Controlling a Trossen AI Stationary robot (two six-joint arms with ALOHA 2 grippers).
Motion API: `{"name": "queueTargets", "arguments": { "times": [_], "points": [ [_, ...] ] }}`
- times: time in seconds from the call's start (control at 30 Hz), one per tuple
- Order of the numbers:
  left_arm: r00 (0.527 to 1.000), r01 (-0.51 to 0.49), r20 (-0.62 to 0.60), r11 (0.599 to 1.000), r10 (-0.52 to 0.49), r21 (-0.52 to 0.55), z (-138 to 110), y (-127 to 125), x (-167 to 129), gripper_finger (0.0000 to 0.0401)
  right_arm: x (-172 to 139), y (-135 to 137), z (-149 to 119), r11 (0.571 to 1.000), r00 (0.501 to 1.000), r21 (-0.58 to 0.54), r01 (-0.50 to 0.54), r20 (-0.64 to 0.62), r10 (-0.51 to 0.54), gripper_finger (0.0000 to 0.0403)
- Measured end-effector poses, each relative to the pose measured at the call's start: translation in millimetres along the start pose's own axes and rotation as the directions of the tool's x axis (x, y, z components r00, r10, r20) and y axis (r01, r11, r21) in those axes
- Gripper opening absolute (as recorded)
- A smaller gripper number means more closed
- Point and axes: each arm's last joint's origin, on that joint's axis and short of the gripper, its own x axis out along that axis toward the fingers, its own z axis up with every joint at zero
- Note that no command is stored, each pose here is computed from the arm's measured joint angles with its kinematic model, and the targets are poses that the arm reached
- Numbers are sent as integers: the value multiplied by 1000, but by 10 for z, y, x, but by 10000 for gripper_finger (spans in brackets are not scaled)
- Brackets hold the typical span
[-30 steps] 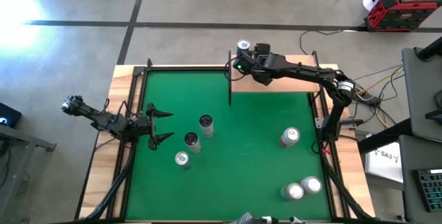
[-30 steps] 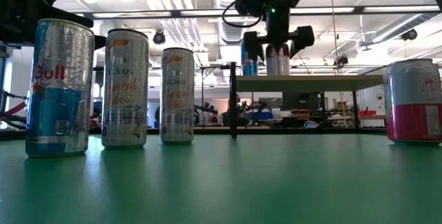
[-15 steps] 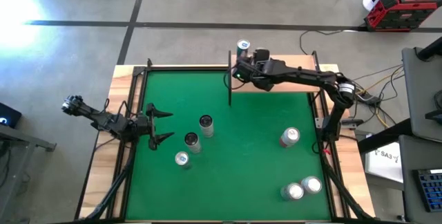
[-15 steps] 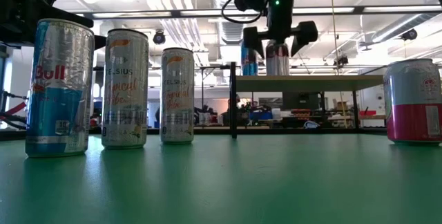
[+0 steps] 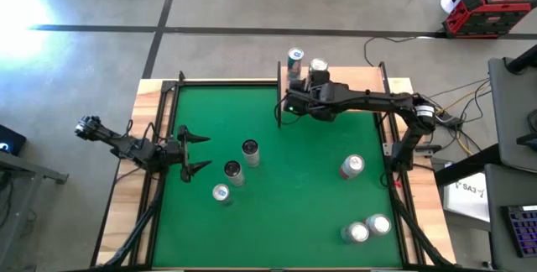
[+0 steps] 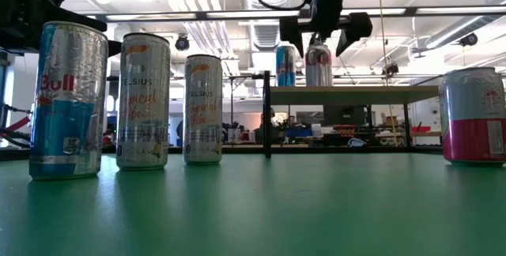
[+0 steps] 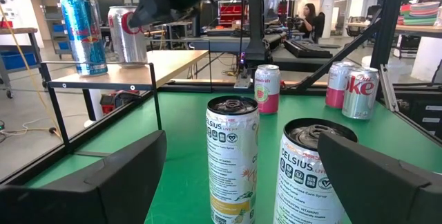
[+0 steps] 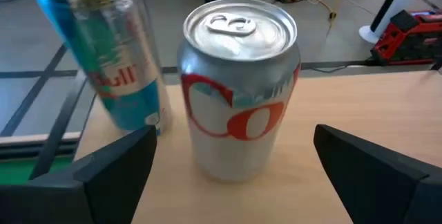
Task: Place canned beverage on shelf
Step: Put the top red-silver soda can on the shelf
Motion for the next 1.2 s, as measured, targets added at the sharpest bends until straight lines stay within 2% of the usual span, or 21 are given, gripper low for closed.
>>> {"name": "queueTargets", "arguments": {
  "times": [0.23, 0.57, 0.97, 1.2],
  "points": [
    [1000, 0, 0, 1000, 0, 0, 0, 0, 0, 361, -125, -22, -83, 1000, 1000, 1, -7, -10, 7, 383],
    [1000, 0, 0, 1000, 0, 0, 0, 0, 0, 361, -147, -43, -106, 1000, 999, 11, 0, -32, 0, 379],
    [1000, 0, 0, 1000, 0, 0, 0, 0, 0, 361, -142, -43, -116, 1000, 999, 19, 0, -47, 1, 291],
    [1000, 0, 0, 1000, 0, 0, 0, 0, 0, 361, -89, -66, -196, 1000, 998, 21, 19, -52, -18, 255]
  ]
}}
